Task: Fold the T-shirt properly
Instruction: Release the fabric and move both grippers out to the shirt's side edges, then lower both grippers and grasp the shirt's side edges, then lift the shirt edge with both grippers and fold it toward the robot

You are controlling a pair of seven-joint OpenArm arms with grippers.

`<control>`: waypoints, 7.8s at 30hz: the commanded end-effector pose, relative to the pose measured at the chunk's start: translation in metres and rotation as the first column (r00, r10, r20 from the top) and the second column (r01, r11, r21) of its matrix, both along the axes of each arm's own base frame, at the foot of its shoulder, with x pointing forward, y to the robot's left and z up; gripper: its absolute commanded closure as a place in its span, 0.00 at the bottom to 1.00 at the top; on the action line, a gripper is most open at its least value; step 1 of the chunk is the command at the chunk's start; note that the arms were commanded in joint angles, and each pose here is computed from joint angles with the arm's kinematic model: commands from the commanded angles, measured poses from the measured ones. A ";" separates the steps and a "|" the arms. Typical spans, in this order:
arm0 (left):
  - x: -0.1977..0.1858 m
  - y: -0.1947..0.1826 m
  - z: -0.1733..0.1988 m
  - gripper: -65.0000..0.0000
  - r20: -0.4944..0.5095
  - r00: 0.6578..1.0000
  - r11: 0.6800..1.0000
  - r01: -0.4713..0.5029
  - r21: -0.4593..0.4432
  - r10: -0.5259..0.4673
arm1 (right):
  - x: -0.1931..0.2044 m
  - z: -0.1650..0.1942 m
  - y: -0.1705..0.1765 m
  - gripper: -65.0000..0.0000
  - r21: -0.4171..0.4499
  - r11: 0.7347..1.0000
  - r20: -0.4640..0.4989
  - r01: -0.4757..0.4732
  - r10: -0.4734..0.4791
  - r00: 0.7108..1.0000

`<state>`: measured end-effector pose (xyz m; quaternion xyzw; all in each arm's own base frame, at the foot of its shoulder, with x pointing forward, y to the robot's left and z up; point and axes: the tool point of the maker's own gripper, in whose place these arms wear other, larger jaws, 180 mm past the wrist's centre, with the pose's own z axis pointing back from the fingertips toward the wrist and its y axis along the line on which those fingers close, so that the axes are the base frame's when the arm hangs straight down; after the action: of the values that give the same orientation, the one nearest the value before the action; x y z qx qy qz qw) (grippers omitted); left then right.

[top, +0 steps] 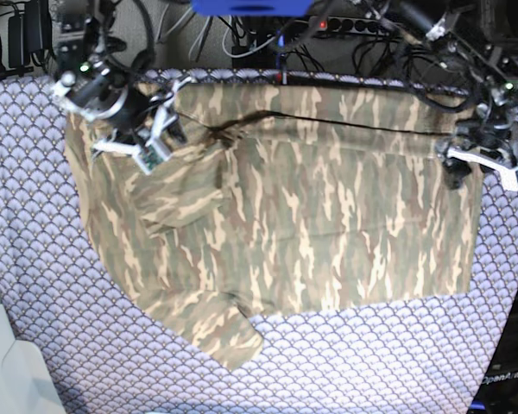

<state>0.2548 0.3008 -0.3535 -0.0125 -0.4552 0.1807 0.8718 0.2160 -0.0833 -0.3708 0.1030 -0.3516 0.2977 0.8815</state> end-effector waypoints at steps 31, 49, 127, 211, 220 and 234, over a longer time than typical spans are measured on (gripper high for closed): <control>-0.107 0.068 -0.029 0.35 -0.295 0.954 0.986 -0.001 0.167 0.051 | -0.010 0.010 -0.145 0.51 -0.149 0.923 0.054 0.355 -0.351 0.935; 0.058 0.076 0.066 0.35 -0.051 0.998 0.926 0.059 0.372 -0.043 | 0.189 0.049 -0.174 0.50 -0.081 0.949 0.153 0.305 -0.290 0.945; 0.220 0.091 0.014 0.34 0.160 0.987 0.971 -0.027 0.239 -0.012 | 0.234 -0.067 -0.123 0.96 0.149 0.949 -0.038 0.278 -0.276 0.960; 0.148 0.034 0.009 0.99 -0.010 0.990 0.950 0.141 0.277 -0.144 | 0.173 0.023 -0.125 0.99 -0.021 0.984 0.241 0.178 -0.167 0.956; 0.122 0.035 0.030 0.99 -0.039 0.981 0.908 0.189 0.375 -0.188 | 0.138 0.044 -0.150 0.99 -0.018 0.970 0.280 0.244 -0.230 0.932; 0.066 0.065 0.012 0.99 -0.130 0.987 0.910 0.138 0.391 -0.094 | 0.080 0.044 -0.169 0.99 -0.028 0.937 0.284 0.348 -0.326 0.902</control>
<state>0.3098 0.3505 -0.3683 0.1217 -0.4016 0.0282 0.9072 0.2893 -0.2429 -0.3430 -0.0153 -0.4519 0.1667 0.8762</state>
